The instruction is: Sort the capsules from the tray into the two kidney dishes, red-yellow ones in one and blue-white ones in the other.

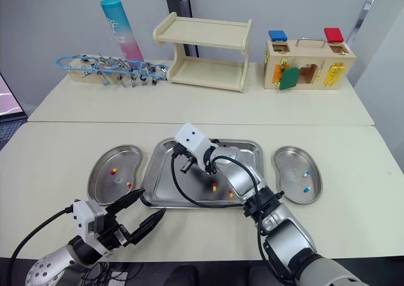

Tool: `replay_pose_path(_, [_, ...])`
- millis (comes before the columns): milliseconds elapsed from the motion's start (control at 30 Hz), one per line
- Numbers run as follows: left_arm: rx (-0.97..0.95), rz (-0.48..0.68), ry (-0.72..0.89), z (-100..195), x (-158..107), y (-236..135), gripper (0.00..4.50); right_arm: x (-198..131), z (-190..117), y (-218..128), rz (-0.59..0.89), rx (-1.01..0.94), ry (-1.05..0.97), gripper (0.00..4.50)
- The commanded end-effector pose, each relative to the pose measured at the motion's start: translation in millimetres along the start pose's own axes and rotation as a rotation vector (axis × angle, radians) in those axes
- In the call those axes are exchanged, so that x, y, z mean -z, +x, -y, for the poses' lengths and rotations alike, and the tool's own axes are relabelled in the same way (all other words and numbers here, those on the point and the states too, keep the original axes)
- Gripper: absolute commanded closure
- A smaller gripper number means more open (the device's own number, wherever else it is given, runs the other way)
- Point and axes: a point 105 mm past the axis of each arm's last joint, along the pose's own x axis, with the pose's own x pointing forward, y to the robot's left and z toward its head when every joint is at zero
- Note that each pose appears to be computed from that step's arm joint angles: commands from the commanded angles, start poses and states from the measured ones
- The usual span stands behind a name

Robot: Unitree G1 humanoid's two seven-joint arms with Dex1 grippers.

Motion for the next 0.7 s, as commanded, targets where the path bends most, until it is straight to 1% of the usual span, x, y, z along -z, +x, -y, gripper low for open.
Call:
replay_pose_path(33, [0.023,0.022,0.027,3.9,-9.4,1.6,0.00,-8.8,2.4,-9.7,0.026,-0.021,-0.045,4.47])
replay_pose_path(133, [0.026,0.023,0.026,4.2,-9.4,1.7,0.00,0.6,3.3,-14.2,-0.010,-0.032,-0.051,3.85])
replay_pose_path(300, [0.033,0.019,0.025,4.2,-7.7,0.5,0.00,15.6,-2.2,-12.3,-0.091,-0.065,-0.071,2.33])
replay_pose_path(700, [0.036,0.005,0.025,3.1,1.8,-5.7,0.00,29.7,-2.4,4.0,-0.159,-0.071,-0.041,2.33])
